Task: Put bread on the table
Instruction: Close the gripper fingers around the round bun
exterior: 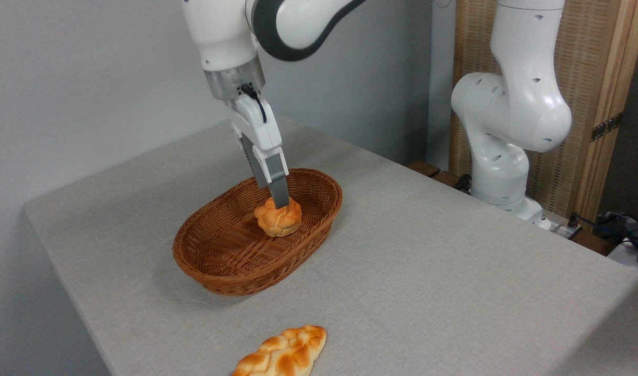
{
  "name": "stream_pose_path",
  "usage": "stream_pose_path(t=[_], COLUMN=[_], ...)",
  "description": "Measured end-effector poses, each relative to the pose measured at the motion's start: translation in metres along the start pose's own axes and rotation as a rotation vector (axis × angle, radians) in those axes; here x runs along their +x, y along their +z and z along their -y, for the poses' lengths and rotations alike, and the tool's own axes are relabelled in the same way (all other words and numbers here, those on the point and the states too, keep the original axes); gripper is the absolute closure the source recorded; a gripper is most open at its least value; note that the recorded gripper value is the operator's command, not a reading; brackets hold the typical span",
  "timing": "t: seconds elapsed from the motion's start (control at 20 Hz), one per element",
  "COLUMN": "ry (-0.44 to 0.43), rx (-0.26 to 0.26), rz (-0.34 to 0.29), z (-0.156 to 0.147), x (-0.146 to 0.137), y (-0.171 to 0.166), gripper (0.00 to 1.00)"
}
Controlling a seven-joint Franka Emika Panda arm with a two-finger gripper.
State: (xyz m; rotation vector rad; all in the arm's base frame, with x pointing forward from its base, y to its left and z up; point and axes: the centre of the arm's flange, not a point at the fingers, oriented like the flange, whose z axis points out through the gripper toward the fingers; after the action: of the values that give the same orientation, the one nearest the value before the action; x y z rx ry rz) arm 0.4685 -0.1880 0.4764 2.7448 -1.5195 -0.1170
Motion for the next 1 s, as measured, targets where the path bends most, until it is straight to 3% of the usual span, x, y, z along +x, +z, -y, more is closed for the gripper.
stream_pose_path(t=[0.75,0.8,1.0], ry=[0.036,0.037,0.040], rx=[-0.002,-0.003,-0.008], rz=[0.006,0.007,0.014], z=[-0.015,-0.015,-0.017], x=[0.011,0.011,0.011], y=[0.040,0.041,0.046], gripper=[0.00,0.04,0.39])
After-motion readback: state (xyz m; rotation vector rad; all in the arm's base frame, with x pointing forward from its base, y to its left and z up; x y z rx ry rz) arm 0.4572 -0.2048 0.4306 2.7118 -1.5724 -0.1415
